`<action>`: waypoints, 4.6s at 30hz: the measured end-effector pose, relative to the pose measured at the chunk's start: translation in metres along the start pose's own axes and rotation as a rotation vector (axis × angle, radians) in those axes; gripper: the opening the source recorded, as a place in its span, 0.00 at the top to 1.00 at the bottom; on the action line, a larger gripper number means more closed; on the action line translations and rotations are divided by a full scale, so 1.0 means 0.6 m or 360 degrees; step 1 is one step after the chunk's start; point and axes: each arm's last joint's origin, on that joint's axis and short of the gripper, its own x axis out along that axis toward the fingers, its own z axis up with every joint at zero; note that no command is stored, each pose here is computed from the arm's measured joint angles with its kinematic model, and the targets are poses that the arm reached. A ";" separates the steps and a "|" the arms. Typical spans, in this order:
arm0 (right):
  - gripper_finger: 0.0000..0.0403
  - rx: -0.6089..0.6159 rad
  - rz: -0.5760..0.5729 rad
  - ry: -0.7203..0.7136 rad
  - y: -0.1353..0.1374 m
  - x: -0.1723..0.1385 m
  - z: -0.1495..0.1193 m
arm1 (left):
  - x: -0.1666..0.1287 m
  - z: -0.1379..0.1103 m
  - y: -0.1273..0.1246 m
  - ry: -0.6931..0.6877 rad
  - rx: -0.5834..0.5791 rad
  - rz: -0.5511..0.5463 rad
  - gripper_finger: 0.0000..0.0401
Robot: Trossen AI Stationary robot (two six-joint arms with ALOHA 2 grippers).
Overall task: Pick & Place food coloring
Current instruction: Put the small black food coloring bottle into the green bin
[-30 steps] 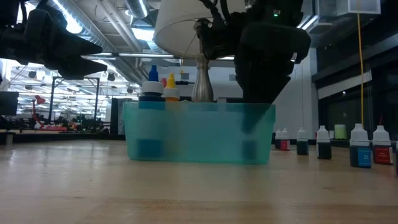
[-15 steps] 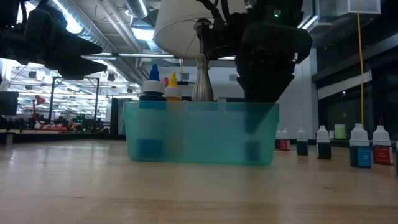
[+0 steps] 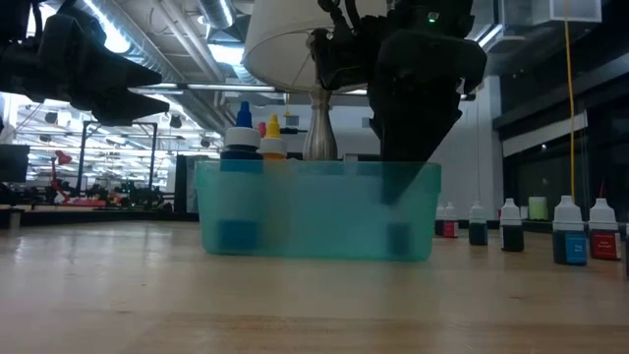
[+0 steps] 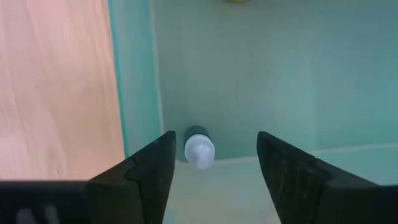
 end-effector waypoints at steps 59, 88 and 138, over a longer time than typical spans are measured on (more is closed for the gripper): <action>0.42 0.1240 -0.0349 -0.0426 -0.350 -0.059 -0.181 | 0.000 0.000 0.000 0.0000 0.0000 0.0000 0.00; 0.52 0.1149 -0.0308 -0.0203 -0.385 0.018 -0.171 | 0.000 0.000 0.000 0.0000 -0.0001 0.0000 0.00; 0.84 0.0556 -0.0217 -0.0396 -0.226 -0.204 -0.087 | 0.000 0.000 0.000 -0.0001 0.0000 -0.0001 0.00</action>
